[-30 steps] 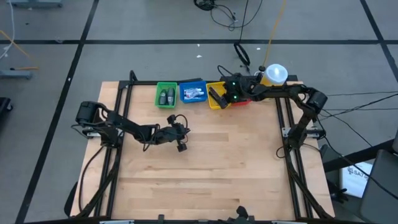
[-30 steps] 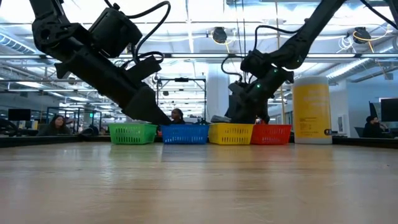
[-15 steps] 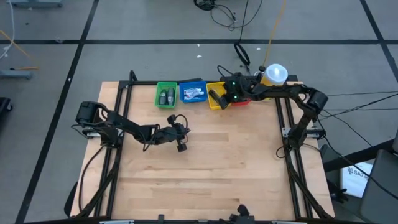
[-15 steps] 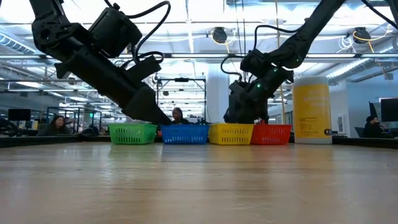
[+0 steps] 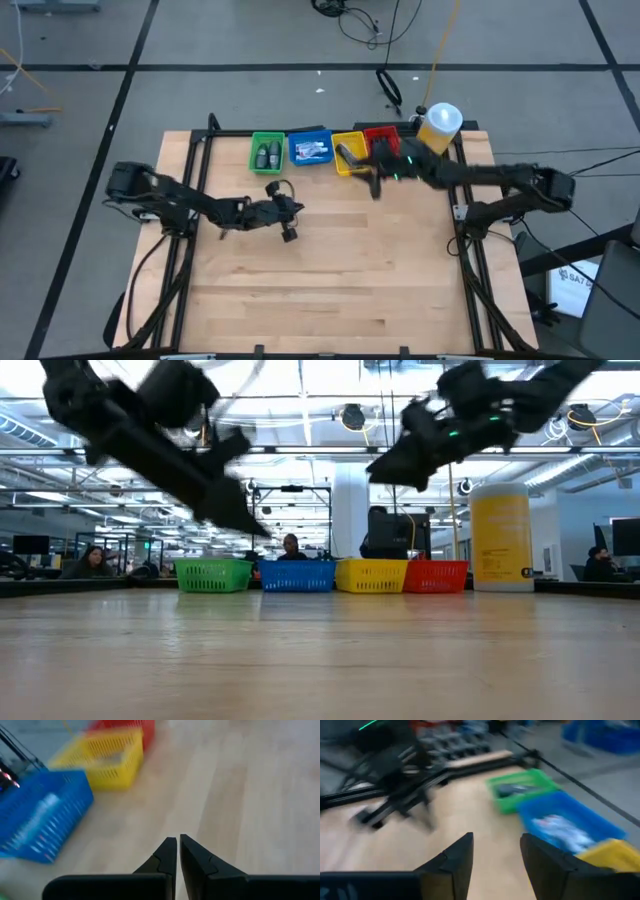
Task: Pick & Place Travel size toiletries
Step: Return to Home Position
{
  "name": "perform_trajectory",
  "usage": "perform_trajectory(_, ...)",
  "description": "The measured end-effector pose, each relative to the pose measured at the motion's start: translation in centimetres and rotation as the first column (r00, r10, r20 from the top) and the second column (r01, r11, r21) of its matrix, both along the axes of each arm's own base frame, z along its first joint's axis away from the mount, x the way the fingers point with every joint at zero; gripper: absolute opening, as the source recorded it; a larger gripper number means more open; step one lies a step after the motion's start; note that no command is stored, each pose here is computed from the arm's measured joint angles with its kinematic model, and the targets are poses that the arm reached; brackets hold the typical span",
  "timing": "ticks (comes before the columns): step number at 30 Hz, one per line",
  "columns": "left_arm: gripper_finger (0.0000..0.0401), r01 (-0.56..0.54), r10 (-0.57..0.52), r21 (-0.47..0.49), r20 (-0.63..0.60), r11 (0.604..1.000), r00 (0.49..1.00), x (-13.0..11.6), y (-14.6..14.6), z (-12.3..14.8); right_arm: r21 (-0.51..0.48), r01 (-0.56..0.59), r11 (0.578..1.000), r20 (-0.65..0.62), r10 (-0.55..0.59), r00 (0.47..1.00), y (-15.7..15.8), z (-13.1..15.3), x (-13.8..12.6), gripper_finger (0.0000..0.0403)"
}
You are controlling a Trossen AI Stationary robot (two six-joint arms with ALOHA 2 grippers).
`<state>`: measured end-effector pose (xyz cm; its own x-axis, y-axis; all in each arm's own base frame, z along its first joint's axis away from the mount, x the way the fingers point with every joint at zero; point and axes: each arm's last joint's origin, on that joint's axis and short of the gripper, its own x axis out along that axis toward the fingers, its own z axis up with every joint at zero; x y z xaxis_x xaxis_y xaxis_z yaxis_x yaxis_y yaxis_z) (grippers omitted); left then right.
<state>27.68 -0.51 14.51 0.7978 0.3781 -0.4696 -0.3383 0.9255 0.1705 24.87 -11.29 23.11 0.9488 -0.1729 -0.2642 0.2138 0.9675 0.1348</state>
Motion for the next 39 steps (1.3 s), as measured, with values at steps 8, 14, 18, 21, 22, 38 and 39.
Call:
perform_trajectory(8, 0.0026, 0.145, -0.148, 0.05, 0.076, 0.988, 0.986, -4.1, 1.3, 6.7, 0.008, -0.172, 0.985, 0.165, 0.169, 0.972, 8.5, -4.4, -3.2, 0.0126)
perform_trajectory(14, 0.0026, 0.264, -0.258, 0.005, 0.223, 0.964, 0.94, -8.4, 2.6, 8.3, -0.01, -0.123, 0.992, 0.213, 0.122, 0.969, 10.8, -6.5, -5.2, 0.011)
perform_trajectory(18, 0.0026, 0.216, -0.202, -0.009, 0.317, 0.976, 0.927, -11.5, 3.0, 7.6, -0.018, -0.062, 0.998, 0.244, 0.065, 0.968, 10.9, -6.6, -5.7, 0.0103)
perform_trajectory(21, 0.0026, 0.193, -0.168, -0.027, 0.384, 0.981, 0.908, -13.4, 3.0, 6.7, -0.034, -0.058, 0.998, 0.248, 0.064, 0.967, 10.9, -6.6, -5.7, 0.01)
perform_trajectory(22, 0.0026, 0.188, -0.159, -0.032, 0.403, 0.982, 0.901, -13.9, 3.0, 6.4, -0.042, -0.058, 0.997, 0.248, 0.066, 0.966, 10.9, -6.6, -5.7, 0.01)
perform_trajectory(38, 0.0026, 0.105, -0.073, -0.038, 0.497, 0.994, 0.865, -17.4, 1.9, 2.1, -0.099, 0.042, 0.994, 0.233, -0.017, 0.972, 10.6, -6.6, -5.7, 0.01)
perform_trajectory(39, 0.0026, 0.116, -0.083, -0.037, 0.494, 0.993, 0.866, -17.5, 1.8, 2.1, -0.098, 0.039, 0.994, 0.233, -0.016, 0.972, 10.6, -6.6, -5.7, 0.01)
